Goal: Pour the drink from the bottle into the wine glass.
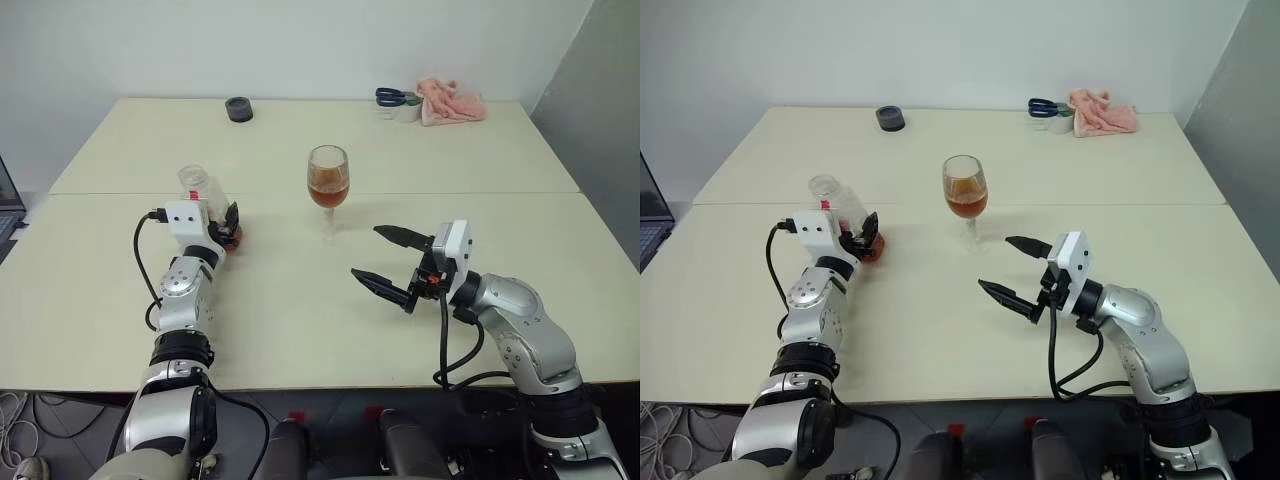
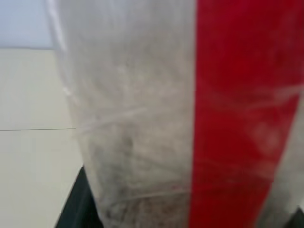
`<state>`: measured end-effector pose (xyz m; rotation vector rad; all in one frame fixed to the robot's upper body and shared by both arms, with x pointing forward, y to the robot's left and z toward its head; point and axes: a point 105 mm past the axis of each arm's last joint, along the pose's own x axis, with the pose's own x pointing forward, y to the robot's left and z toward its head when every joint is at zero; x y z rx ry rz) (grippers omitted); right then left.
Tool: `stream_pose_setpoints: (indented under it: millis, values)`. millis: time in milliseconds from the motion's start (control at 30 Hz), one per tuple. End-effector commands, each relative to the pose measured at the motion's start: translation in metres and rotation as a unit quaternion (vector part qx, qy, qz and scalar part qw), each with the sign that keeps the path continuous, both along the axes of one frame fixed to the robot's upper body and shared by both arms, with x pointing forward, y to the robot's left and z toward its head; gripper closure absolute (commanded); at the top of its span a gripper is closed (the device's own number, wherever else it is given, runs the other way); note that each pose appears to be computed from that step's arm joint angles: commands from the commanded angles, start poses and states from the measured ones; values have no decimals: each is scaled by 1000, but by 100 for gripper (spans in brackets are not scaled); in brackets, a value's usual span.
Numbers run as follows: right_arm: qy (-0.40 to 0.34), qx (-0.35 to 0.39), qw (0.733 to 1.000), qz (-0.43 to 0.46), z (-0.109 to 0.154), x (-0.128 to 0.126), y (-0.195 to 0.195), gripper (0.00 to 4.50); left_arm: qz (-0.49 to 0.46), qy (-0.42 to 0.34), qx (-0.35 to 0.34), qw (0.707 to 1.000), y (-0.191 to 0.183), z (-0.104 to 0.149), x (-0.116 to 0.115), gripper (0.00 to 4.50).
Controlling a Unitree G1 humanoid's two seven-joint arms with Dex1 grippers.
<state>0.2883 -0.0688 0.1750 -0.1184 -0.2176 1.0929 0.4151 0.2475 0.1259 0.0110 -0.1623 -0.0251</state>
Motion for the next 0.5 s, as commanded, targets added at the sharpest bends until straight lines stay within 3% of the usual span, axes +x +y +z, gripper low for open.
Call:
stream_pose_setpoints:
  millis: [33, 100, 300, 400, 500]
  values:
    - [-21, 5, 1000, 0, 11, -1, 1, 0, 12, -7, -1, 1000, 8, 4, 0, 59]
    - [-19, 3, 1000, -3, 9, -2, 0, 0, 16, 6, -1, 1000, 9, -1, -1, 4]
    - [14, -26, 999, -43, -13, -6, -18, 0, 25, 52, 5, 998, 5, -26, -26, 4]
    - [48, -66, 987, -135, -43, 1, -46, 0, 29, 70, 1, 997, 0, -33, -51, 4]
    - [78, -56, 964, -248, -58, 9, -74, 0, 29, 87, 4, 996, -7, -38, -78, 4]
